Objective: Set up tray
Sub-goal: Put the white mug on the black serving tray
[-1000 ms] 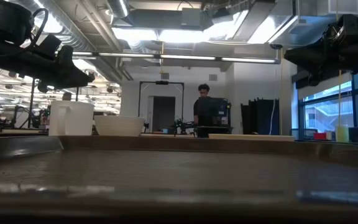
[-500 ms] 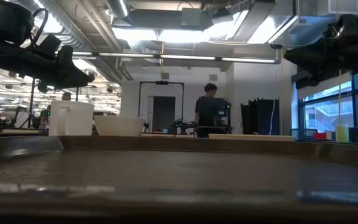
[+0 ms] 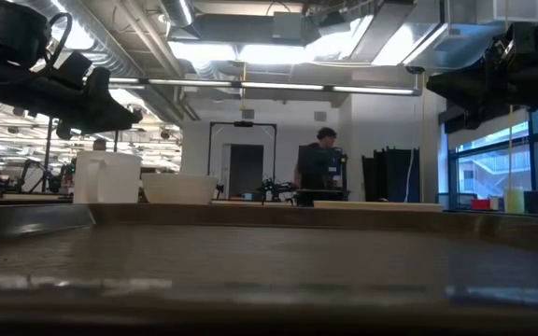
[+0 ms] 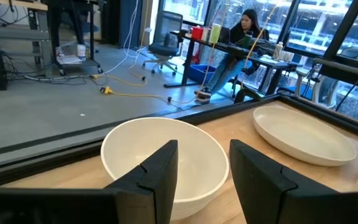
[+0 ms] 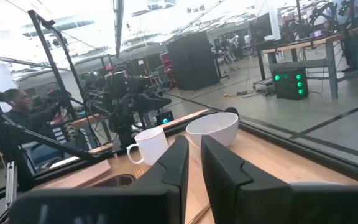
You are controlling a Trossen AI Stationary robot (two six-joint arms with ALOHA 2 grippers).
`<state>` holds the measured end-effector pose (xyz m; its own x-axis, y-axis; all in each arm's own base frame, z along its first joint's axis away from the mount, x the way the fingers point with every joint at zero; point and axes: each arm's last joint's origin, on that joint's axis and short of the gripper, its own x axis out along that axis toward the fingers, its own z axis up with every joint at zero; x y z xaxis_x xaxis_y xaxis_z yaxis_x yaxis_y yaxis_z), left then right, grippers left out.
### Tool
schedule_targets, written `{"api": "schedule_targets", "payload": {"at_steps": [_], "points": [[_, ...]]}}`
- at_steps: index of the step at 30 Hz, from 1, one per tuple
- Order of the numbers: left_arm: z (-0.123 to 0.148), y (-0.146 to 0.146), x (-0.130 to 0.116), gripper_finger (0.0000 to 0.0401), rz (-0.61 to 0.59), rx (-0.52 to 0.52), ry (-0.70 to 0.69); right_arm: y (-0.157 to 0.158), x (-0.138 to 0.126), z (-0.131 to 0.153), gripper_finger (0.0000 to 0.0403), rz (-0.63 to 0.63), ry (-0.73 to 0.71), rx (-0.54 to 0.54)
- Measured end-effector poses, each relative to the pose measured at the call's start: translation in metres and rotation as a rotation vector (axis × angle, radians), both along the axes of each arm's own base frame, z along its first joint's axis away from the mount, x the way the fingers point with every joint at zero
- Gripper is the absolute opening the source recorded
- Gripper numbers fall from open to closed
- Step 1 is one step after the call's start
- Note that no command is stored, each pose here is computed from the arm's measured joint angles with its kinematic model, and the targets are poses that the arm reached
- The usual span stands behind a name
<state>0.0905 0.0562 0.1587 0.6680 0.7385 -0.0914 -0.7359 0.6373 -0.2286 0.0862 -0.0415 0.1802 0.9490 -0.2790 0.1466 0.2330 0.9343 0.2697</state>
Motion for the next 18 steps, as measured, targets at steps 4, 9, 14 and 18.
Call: {"api": "schedule_targets", "payload": {"at_steps": [4,9,14,18], "points": [[0.0014,0.0000,0.0002,0.0139,-0.001,0.006,-0.013,0.0000,0.0000,-0.0001,0.0047,0.000,0.001,0.000],[0.0013,-0.0001,0.0003,0.0139,-0.009,-0.002,-0.022,-0.0004,-0.0001,0.0000,0.0047,-0.014,0.000,0.001],[0.0030,0.0002,0.0001,0.0139,0.006,0.003,-0.041,-0.0021,-0.0007,-0.0001,0.0047,-0.075,-0.004,0.009],[0.0041,0.0002,0.0002,0.0139,0.006,0.008,-0.051,-0.0025,-0.0008,-0.0001,0.0047,-0.090,-0.005,0.011]]}}
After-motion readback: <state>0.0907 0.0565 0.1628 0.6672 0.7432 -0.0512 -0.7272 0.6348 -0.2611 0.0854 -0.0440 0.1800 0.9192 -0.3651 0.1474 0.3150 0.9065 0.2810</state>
